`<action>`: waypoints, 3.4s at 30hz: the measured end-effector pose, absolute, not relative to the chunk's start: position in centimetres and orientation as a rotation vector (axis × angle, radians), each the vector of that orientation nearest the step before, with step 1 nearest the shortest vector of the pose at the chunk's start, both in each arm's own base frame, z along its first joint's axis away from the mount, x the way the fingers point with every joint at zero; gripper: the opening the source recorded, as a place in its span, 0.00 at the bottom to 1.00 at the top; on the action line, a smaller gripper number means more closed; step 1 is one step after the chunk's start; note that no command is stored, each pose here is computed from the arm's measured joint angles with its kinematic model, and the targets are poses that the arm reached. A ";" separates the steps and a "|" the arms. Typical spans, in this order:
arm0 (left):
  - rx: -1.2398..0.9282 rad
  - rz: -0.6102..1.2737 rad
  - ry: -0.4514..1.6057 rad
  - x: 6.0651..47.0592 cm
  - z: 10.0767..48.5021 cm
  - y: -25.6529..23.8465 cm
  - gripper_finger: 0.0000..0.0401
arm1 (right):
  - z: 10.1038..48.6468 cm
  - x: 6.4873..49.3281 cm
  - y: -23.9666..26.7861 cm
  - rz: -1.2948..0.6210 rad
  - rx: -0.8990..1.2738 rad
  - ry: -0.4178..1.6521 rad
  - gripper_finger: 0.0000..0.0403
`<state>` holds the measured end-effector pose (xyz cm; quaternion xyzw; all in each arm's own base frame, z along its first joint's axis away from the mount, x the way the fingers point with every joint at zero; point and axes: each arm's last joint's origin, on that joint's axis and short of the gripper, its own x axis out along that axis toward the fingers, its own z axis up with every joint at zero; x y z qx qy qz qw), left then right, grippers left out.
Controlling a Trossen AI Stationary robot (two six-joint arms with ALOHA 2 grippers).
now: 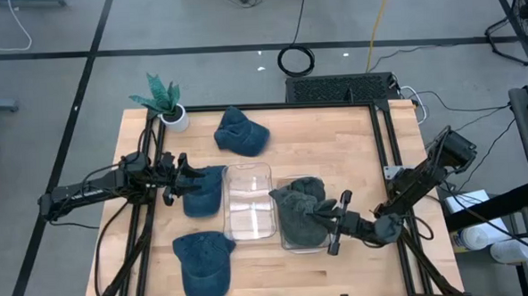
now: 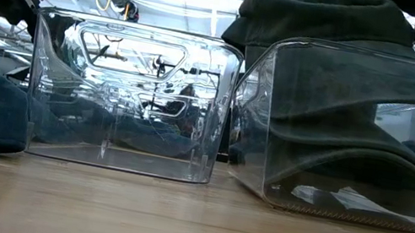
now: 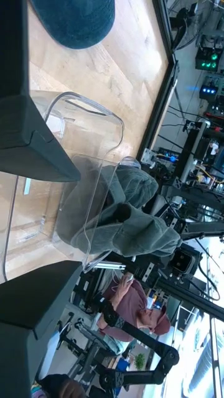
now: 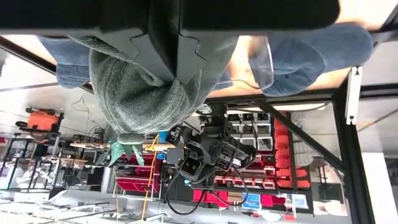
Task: Pick & Place hat
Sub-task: Put the gray cap into the right transparent bin, then put the middle blue cap into the left transparent bin
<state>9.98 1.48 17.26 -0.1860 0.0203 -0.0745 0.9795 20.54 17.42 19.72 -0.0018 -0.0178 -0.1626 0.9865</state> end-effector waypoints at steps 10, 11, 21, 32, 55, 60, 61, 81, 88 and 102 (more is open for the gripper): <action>-0.375 -0.150 0.041 10.0 17.3 1.5 0.57 | 19.8 20.5 17.4 -0.331 -0.092 -0.023 0.13; -0.375 -0.150 0.041 10.0 17.3 1.5 0.57 | 19.9 20.5 17.4 -0.330 -0.097 -0.028 0.17; -0.375 -0.150 0.041 10.0 17.3 1.5 0.57 | 20.9 20.3 17.4 -0.334 -0.116 -0.084 0.52; -0.375 -0.150 0.041 10.0 17.3 1.5 0.57 | 23.3 19.5 16.6 -0.359 -0.154 -0.137 0.69; -0.375 -0.150 0.041 10.0 17.3 1.5 0.57 | 28.2 22.4 16.6 -0.079 -0.287 0.551 0.03; -0.375 -0.150 0.041 10.0 17.3 1.5 0.57 | 26.8 23.2 14.7 -0.158 -0.206 0.676 0.01; -0.375 -0.150 0.041 10.0 17.3 1.5 0.57 | 26.4 23.5 14.3 -0.156 -0.185 0.701 0.01; -0.375 -0.150 0.041 10.0 17.3 1.5 0.57 | 19.8 24.6 9.8 -0.043 0.022 0.846 0.00; -0.375 -0.150 0.041 10.0 17.3 1.5 0.57 | 22.2 24.7 10.3 0.047 -0.011 0.692 0.00; -0.375 -0.150 0.042 10.0 17.3 1.5 0.57 | 26.7 23.0 11.7 0.202 -0.101 0.412 0.00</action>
